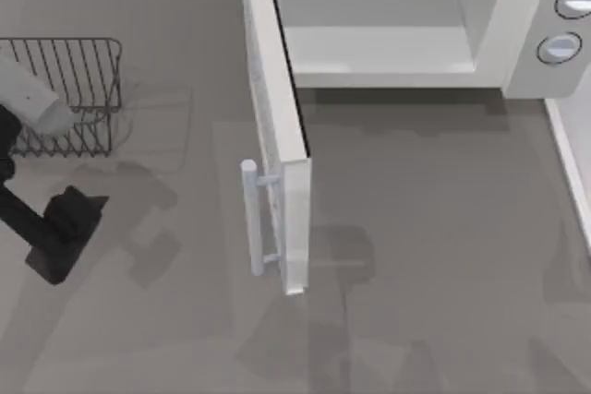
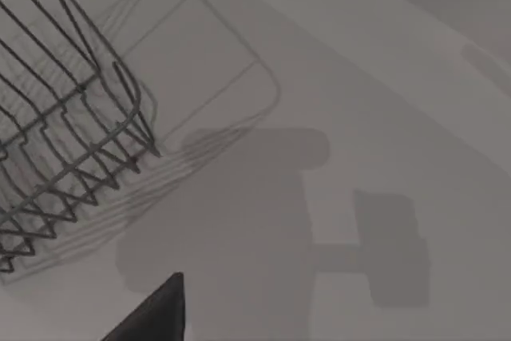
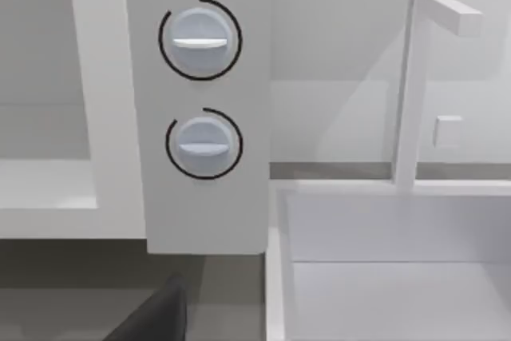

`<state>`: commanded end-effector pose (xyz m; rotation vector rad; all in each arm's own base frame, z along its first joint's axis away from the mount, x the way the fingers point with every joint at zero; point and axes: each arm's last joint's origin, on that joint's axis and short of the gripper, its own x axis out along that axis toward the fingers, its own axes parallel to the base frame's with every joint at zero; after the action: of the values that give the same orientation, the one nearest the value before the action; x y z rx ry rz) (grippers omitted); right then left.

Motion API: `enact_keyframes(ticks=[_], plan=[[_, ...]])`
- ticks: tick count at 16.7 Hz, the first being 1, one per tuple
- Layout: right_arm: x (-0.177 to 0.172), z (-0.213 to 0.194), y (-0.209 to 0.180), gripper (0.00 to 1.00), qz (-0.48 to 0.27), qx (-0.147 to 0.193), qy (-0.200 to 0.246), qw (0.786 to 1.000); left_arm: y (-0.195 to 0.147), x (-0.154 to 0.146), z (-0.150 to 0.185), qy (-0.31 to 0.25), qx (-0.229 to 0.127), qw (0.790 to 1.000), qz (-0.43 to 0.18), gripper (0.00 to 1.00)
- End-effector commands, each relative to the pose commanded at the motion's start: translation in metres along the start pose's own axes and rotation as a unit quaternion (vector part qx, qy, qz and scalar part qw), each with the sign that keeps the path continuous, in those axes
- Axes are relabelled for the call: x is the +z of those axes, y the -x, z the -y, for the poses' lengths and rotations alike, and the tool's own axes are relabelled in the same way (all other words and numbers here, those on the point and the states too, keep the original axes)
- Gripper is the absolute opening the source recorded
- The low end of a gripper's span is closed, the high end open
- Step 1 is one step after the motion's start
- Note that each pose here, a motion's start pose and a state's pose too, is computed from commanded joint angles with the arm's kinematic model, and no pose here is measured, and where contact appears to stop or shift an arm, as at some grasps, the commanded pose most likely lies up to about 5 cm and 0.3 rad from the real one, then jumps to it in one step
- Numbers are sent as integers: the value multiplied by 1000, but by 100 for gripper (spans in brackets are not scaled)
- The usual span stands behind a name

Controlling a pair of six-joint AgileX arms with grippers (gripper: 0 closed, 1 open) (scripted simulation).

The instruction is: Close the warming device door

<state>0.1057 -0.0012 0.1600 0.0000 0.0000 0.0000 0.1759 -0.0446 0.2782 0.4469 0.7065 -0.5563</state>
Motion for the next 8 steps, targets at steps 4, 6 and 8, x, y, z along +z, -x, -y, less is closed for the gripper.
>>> enact_keyframes(ticks=[4,6,8], plan=[[0,0,0,100,0,0,0,1000,-21,61,-15,-79,-124,985,-91,100],[0,0,0,100,0,0,0,1000,-32,90,-20,-113,-177,971,-116,100],[0,0,0,100,0,0,0,1000,-42,118,-25,-144,-219,957,-124,100]])
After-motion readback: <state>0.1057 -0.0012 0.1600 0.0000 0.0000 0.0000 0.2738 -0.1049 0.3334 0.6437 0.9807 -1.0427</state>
